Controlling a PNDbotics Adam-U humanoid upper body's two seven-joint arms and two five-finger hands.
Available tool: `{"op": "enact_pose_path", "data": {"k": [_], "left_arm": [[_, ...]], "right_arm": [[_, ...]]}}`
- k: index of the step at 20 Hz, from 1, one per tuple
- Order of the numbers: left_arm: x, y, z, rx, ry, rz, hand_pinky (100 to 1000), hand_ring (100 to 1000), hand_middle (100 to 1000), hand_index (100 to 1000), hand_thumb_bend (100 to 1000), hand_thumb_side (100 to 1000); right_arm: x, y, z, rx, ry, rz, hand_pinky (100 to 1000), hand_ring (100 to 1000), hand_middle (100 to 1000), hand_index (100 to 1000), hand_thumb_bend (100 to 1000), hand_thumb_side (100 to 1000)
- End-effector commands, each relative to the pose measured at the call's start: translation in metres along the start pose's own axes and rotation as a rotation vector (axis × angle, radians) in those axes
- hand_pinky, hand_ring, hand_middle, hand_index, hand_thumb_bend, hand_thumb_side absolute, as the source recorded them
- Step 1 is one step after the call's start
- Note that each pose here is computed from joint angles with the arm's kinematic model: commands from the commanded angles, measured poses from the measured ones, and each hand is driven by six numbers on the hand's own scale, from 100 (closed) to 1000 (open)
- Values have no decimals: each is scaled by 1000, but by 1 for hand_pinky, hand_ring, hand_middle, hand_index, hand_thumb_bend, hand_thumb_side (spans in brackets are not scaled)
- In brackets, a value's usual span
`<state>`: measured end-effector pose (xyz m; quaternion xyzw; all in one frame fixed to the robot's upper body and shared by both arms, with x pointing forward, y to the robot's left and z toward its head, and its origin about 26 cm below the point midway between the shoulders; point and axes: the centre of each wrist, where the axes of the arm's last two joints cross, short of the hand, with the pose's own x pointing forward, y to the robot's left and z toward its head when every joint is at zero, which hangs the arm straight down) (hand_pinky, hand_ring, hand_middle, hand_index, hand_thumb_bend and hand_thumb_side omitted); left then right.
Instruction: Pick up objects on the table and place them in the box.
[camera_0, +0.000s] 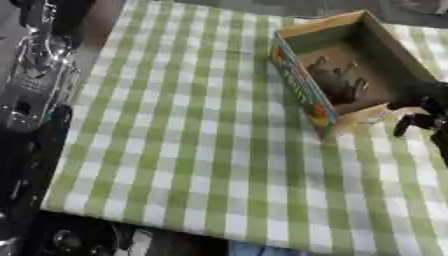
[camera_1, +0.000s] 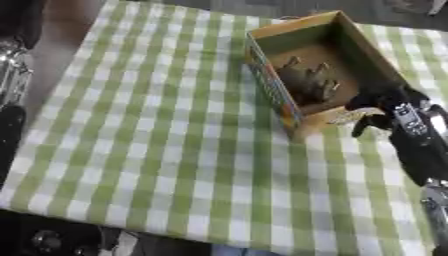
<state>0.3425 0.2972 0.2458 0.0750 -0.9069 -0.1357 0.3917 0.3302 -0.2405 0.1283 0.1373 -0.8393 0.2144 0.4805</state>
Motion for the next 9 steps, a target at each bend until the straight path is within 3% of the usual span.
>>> {"op": "enact_pose_path", "data": {"k": [1,9], "left_arm": [[10,4,-4,3,-34,-7,499,492,531,583,100,553],[8,2,-1,1,-22,-3,487,470,500,556,100,566]], "right_arm": [[7,-7,0,-5,-12,29,399,674,598,720,100,709],[8,-9,-1,-24,-18,41,399,673,587,715,100,725]]}}
